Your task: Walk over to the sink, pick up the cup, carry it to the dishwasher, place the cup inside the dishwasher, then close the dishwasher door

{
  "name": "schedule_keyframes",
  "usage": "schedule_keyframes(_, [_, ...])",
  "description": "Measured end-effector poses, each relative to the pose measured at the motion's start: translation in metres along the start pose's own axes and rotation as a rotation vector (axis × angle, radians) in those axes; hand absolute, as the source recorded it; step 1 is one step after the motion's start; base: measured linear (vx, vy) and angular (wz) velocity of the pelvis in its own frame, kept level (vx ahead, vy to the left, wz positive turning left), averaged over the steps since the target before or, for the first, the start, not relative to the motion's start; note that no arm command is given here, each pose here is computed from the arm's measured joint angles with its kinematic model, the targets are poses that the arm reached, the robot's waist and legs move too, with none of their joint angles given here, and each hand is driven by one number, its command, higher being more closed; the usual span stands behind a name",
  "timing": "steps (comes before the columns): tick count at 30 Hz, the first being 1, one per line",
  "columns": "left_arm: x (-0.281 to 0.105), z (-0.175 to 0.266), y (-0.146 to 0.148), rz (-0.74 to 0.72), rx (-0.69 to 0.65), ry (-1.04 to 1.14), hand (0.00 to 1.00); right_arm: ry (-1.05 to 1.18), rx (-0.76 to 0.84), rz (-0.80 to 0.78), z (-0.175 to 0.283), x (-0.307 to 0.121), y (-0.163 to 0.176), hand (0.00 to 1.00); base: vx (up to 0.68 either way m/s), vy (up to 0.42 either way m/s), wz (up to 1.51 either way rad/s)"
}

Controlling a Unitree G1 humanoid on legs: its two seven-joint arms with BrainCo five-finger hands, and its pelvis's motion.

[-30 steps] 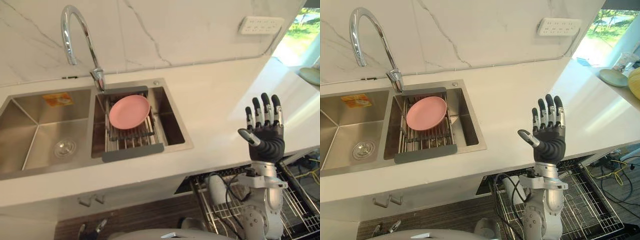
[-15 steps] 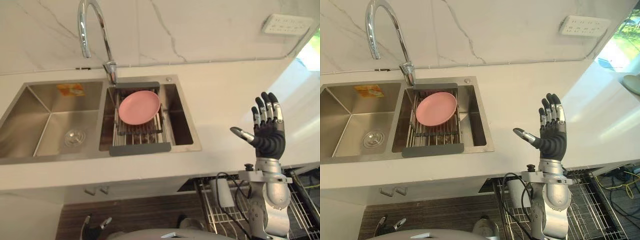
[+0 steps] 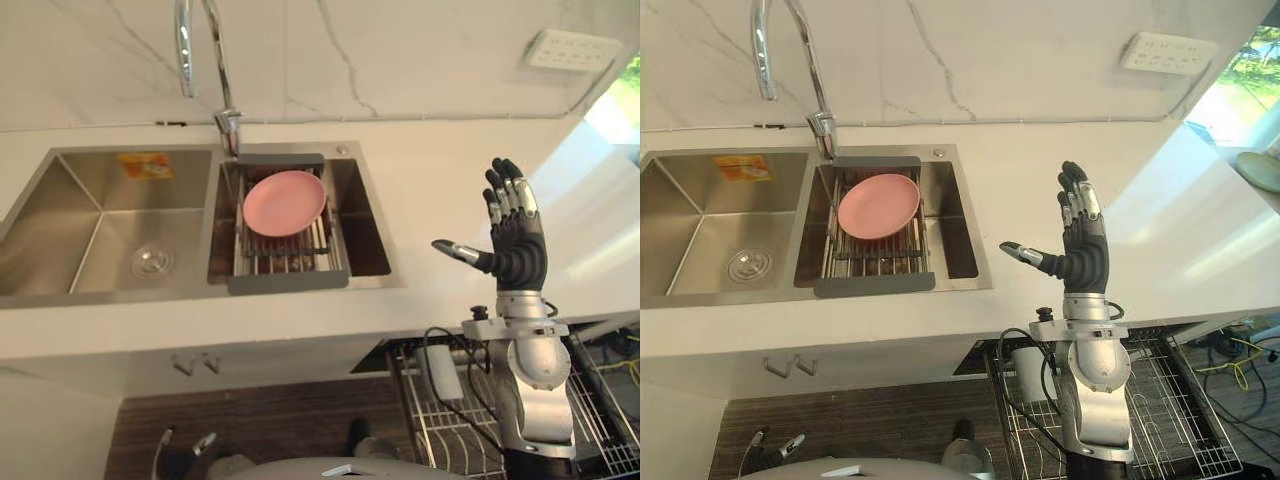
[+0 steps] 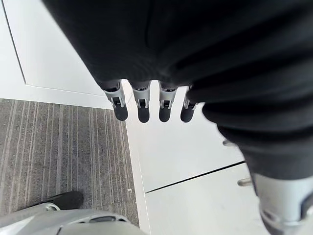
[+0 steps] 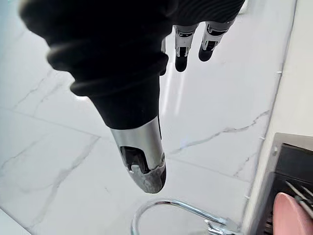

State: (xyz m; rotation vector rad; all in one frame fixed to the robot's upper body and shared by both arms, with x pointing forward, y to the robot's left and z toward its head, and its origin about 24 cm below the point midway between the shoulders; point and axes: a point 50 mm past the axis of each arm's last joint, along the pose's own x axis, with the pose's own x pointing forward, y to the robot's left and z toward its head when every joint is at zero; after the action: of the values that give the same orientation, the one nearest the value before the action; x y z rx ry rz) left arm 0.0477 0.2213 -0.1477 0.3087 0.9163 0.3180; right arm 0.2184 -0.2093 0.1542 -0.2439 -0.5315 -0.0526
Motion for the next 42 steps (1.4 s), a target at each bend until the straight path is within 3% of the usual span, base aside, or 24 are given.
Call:
schedule_keyframes(3, [0.003, 0.002, 0.002, 0.011, -0.008, 0.004, 0.0, -0.054, -0.255, 0.122, 0.006, 0.017, 0.017, 0.0, 0.0, 0.0, 0.0])
schedule_keyframes(8, [0.009, 0.008, 0.011, 0.042, -0.02, -0.001, 0.0, -0.159, -0.589, 0.192, 0.016, 0.054, 0.027, 0.0, -0.01, 0.001, 0.13])
schedule_keyframes(14, [0.009, 0.005, 0.017, 0.062, -0.011, 0.025, 0.0, -0.175, -0.854, 0.314, 0.004, 0.078, 0.037, 0.0, 0.0, 0.0, 0.15])
schedule_keyframes(22, [0.01, 0.004, 0.018, 0.049, 0.028, 0.034, 0.0, -0.084, -1.029, 0.478, -0.03, 0.096, 0.044, 0.0, 0.0, 0.005, 0.13])
schedule_keyframes(31, [0.012, 0.007, 0.028, 0.07, 0.05, 0.023, 0.0, 0.054, -1.092, 0.641, -0.074, 0.083, 0.047, 0.0, -0.04, 0.02, 0.11])
schedule_keyframes(42, [0.012, 0.004, 0.031, 0.064, 0.057, 0.03, 0.0, 0.116, -1.134, 0.639, -0.09, 0.079, 0.038, 0.0, -0.04, 0.009, 0.08])
